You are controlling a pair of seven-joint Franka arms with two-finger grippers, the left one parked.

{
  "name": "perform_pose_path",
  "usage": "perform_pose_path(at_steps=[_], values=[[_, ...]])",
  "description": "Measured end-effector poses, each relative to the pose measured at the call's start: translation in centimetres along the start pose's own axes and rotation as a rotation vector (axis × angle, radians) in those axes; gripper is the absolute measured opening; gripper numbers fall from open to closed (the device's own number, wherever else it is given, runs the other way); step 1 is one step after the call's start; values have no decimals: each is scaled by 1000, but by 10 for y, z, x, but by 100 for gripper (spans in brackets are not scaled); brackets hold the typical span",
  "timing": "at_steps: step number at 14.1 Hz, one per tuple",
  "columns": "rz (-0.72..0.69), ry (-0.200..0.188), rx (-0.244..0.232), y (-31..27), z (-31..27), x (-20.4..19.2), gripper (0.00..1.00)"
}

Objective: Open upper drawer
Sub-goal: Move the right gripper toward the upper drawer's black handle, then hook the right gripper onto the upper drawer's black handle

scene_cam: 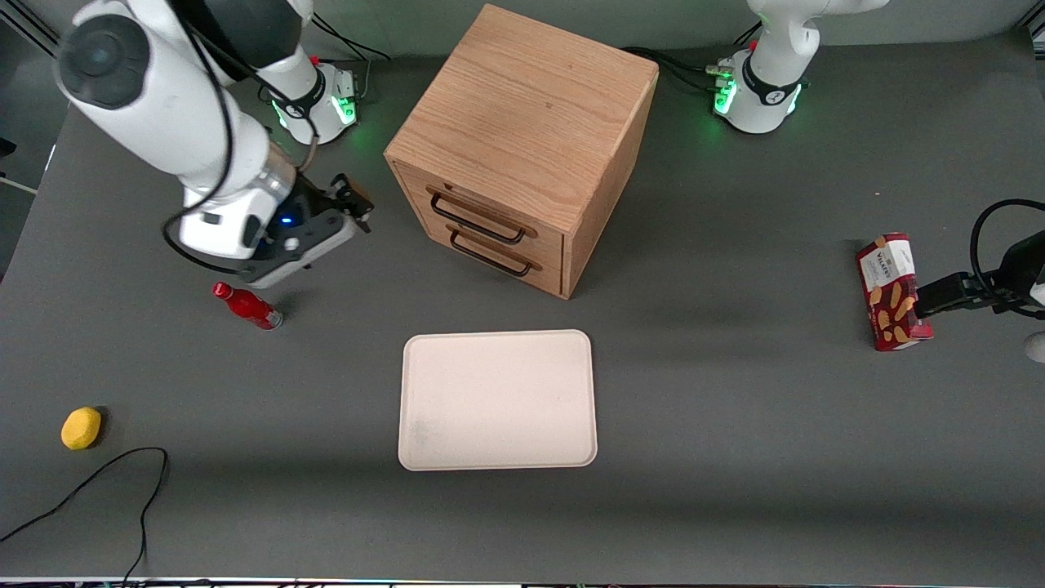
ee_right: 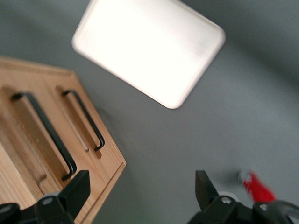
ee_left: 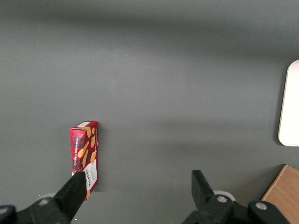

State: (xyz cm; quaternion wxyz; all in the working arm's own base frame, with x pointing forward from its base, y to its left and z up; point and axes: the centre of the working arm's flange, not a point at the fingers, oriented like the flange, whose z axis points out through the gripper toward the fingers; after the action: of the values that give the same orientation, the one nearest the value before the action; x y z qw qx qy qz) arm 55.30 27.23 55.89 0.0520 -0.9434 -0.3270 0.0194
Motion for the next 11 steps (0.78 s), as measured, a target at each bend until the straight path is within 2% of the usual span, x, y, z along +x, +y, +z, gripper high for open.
perform_pose_path(at_steps=[3, 6, 11], values=[[-154, -25, 42, -12, 31, 16, 100], [-211, -37, 74, -34, 41, 22, 100], [-285, -103, 121, -79, 98, 30, 100]])
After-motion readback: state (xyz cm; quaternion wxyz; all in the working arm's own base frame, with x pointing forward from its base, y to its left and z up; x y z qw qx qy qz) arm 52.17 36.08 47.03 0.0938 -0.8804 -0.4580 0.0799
